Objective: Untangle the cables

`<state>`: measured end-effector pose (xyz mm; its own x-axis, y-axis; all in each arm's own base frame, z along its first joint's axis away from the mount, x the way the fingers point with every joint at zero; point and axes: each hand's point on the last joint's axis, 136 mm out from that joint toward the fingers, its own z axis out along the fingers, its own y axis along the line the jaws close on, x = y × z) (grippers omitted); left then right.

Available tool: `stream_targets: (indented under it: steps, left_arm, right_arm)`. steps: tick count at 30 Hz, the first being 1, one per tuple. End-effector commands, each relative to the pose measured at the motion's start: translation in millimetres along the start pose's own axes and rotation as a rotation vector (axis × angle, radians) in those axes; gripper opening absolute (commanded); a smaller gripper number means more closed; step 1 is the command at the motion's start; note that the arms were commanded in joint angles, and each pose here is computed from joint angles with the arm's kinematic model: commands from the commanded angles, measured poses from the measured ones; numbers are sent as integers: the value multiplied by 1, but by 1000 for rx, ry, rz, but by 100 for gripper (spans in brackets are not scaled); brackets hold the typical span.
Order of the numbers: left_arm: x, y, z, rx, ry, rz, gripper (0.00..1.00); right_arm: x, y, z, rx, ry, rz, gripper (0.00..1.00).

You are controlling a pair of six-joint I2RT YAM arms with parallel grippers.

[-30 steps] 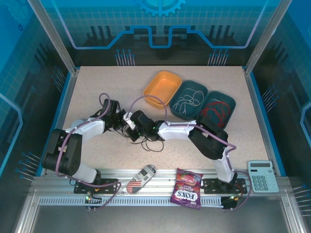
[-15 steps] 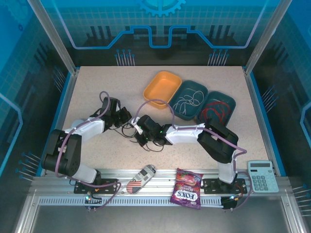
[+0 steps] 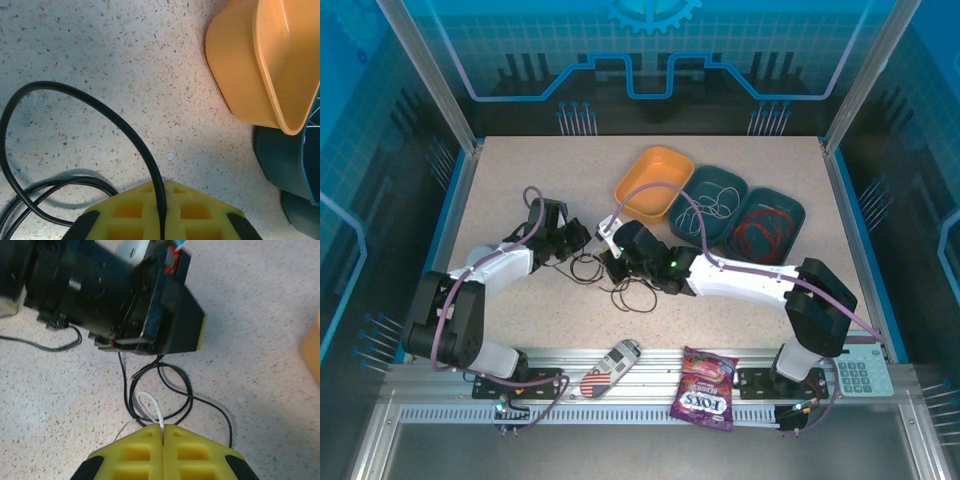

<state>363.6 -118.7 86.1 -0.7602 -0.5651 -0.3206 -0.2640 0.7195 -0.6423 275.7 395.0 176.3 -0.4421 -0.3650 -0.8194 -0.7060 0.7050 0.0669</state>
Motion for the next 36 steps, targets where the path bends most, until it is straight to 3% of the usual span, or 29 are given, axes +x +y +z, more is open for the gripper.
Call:
stream_targets:
  steps: [1,21,30,36]
  left_arm:
    - [1,-9,-6,47,-9,35,1]
    - [5,-5,-6,41,-3,32,1]
    - [6,-7,-5,50,7,31,2]
    - [6,-13,-6,78,13,30,4]
  right_arm:
    - [-32,-7,-27,61,-75,7,0]
    - [-106,-50,-137,186,-323,98,0]
    - [-127,-72,-178,246,-380,111,0]
    - [-128,-107,-188,360,-364,116,0]
